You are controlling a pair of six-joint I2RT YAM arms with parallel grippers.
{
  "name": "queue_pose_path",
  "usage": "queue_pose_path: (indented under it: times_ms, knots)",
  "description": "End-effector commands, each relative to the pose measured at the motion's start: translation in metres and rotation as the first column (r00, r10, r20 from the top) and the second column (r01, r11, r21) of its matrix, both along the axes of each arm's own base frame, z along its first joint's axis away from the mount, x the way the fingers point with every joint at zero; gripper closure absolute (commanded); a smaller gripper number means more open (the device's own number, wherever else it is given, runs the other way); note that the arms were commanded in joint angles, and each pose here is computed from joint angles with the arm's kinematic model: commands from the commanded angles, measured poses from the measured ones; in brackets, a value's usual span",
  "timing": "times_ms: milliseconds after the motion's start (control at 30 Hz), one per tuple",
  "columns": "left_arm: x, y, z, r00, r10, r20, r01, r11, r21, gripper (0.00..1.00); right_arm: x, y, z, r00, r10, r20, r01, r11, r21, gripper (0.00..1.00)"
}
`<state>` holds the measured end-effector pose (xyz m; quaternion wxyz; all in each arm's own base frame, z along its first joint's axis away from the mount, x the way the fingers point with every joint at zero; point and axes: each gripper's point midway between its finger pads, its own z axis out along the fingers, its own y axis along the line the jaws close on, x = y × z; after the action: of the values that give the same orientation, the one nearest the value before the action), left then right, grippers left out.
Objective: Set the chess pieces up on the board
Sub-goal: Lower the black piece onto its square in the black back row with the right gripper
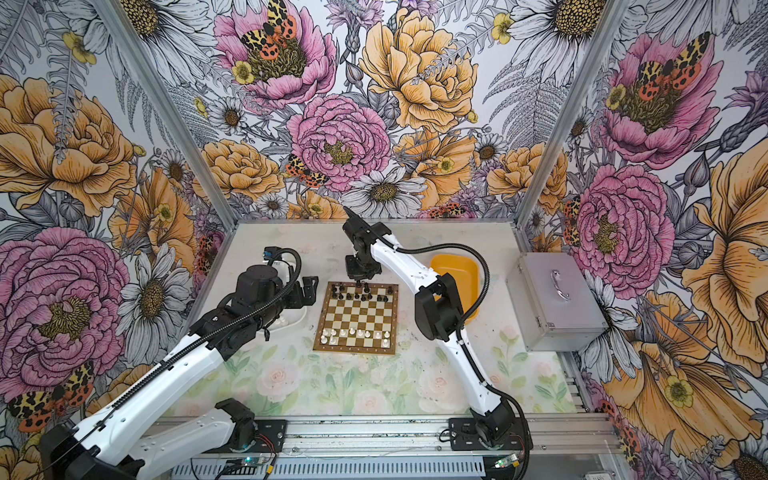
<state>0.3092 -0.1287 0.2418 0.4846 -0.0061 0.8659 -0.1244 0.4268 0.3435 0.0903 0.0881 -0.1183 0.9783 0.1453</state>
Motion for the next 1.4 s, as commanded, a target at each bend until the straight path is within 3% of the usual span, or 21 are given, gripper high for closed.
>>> queue_pose_path:
  times_ms: [0, 1367]
  knots:
    - [-0.003, -0.002, 0.002, 1.0, -0.024, 0.002, 0.024, 0.999, -0.031, 0.01, 0.0, 0.007, -0.005, 1.0, 0.006, -0.001, -0.006, 1.0, 0.001, 0.9]
    - [0.0, 0.003, 0.01, 1.0, -0.024, 0.014, 0.025, 0.999, -0.033, 0.01, -0.001, 0.011, -0.026, 0.999, 0.023, -0.031, -0.023, 1.0, -0.004, 0.9]
